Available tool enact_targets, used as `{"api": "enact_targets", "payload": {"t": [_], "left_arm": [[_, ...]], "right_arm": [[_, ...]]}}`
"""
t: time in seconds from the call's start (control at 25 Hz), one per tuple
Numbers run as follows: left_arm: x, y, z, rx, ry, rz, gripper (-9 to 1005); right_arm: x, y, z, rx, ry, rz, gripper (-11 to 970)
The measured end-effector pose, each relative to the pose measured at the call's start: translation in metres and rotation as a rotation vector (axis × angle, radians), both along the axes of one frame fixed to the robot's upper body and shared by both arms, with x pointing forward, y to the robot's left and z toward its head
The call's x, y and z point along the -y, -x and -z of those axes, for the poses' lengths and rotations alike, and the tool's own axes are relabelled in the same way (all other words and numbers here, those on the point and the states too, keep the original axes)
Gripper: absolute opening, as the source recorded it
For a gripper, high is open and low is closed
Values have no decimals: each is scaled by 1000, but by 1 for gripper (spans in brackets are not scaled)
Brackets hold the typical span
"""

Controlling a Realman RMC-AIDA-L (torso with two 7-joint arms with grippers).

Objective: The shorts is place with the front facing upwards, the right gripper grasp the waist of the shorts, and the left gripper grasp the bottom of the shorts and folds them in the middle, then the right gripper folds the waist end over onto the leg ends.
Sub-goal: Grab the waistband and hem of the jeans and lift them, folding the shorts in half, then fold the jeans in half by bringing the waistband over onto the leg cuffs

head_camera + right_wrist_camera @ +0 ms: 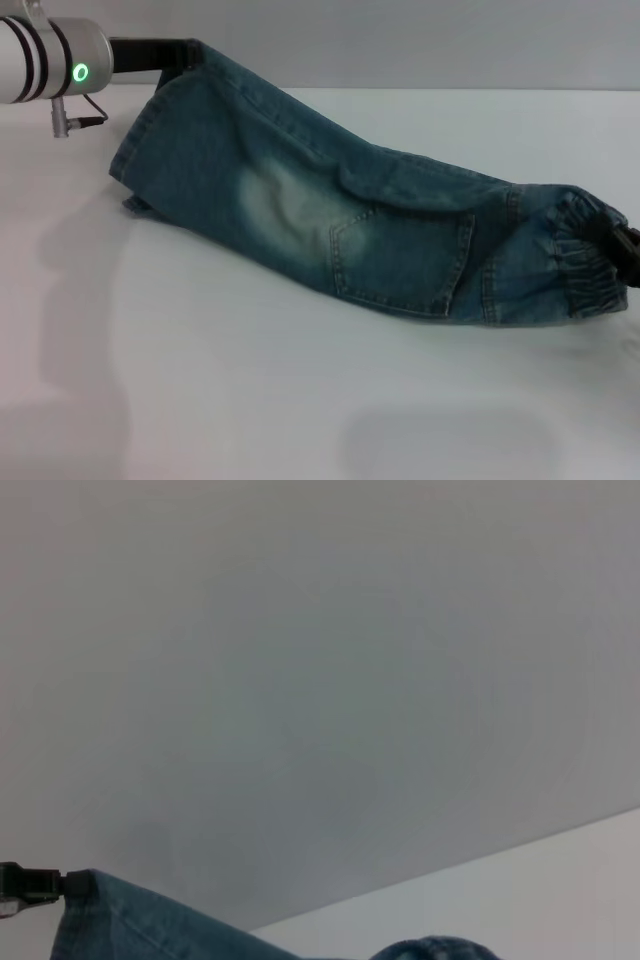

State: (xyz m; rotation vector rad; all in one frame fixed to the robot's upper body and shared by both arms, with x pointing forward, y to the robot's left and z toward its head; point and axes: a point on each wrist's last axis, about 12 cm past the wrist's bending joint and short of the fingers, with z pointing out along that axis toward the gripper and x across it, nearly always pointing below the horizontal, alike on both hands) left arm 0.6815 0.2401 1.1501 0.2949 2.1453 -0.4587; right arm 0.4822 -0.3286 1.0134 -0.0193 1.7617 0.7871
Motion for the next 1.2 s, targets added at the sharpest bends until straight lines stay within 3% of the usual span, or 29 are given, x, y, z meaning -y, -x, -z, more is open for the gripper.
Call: {"api": "enact_targets", "payload": {"t": [0.52,0.64,0.84,1.08,1.2], "left_arm": [[7,-8,-5,39,-11,-25,70],[8,-8,-4,45,-9,-32,281],[5,-8,-3,52,-13,-51,514],[3,-8,-1,58,-26,-57,719],[3,-8,0,59,-30,-58,757]], "right_arm": [[-2,-4,0,0,6,0,3],[-3,-4,0,-4,6,0,3],[-4,-4,1,-4,4,-3,3],[-9,-4,2,2,5,-13,3],[-10,-5,2,4,6,-16,3]]}}
